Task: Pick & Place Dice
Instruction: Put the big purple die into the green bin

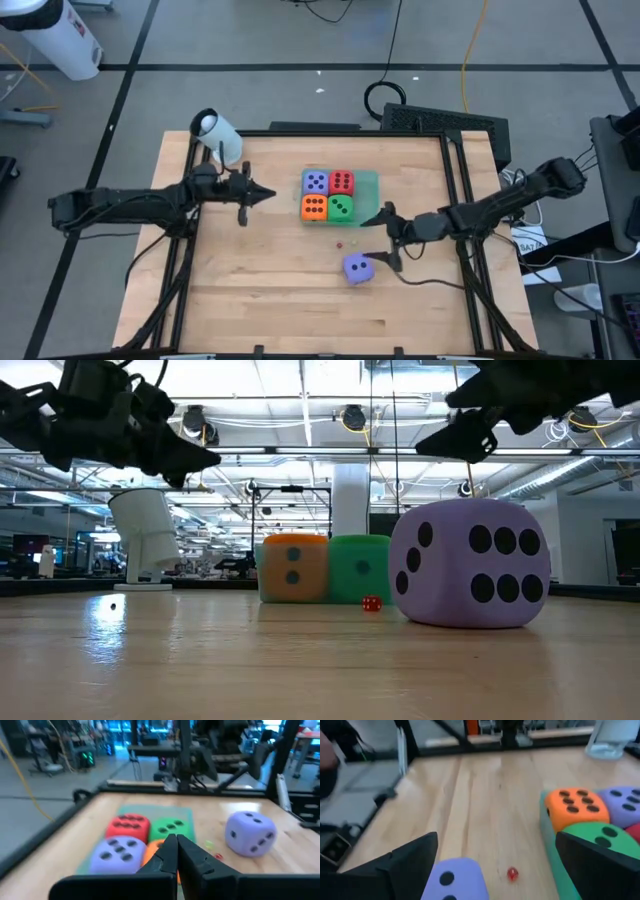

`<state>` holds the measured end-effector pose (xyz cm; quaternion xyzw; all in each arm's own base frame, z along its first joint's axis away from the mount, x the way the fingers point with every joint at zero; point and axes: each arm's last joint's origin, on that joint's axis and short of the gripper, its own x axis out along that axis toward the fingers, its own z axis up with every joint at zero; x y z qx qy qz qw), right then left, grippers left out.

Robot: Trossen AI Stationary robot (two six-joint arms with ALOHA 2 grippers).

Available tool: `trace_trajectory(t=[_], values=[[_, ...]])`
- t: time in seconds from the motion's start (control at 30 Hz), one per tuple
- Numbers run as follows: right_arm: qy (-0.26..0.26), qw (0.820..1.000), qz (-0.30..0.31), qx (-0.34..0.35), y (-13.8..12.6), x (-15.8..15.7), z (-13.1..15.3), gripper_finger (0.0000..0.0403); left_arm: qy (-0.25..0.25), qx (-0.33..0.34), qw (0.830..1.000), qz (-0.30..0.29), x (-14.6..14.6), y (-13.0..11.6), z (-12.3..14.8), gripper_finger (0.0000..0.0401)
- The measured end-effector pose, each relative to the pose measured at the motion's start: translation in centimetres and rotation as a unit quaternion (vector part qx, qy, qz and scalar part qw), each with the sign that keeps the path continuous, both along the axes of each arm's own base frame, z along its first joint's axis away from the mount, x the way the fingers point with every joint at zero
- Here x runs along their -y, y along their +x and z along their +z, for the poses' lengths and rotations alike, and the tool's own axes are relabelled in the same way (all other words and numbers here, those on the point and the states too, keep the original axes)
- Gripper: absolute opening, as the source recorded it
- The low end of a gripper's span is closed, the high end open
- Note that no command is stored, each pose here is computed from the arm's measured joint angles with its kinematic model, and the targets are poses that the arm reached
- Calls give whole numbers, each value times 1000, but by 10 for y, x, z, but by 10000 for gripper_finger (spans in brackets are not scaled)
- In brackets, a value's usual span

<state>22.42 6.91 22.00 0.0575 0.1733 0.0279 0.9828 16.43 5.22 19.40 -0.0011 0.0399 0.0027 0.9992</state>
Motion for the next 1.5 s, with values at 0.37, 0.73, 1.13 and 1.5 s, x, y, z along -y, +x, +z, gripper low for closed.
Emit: trace_trajectory(t=[0.37, 0.73, 1.13, 1.5], values=[[-101, 972, 33, -212, 46, -17, 5, 399, 38, 67, 997, 9, -12, -5, 14, 3], [-12, 957, 156, -244, 59, -30, 12, 400, -2, 28, 1000, 5, -13, -5, 6, 3], [-87, 955, 109, -262, 55, -35, 4, 400, -4, 29, 1000, 8, -13, -5, 6, 4], [-83, 947, 108, -291, 60, -41, -15, 400, -3, 30, 999, 19, -14, -5, 7, 13]])
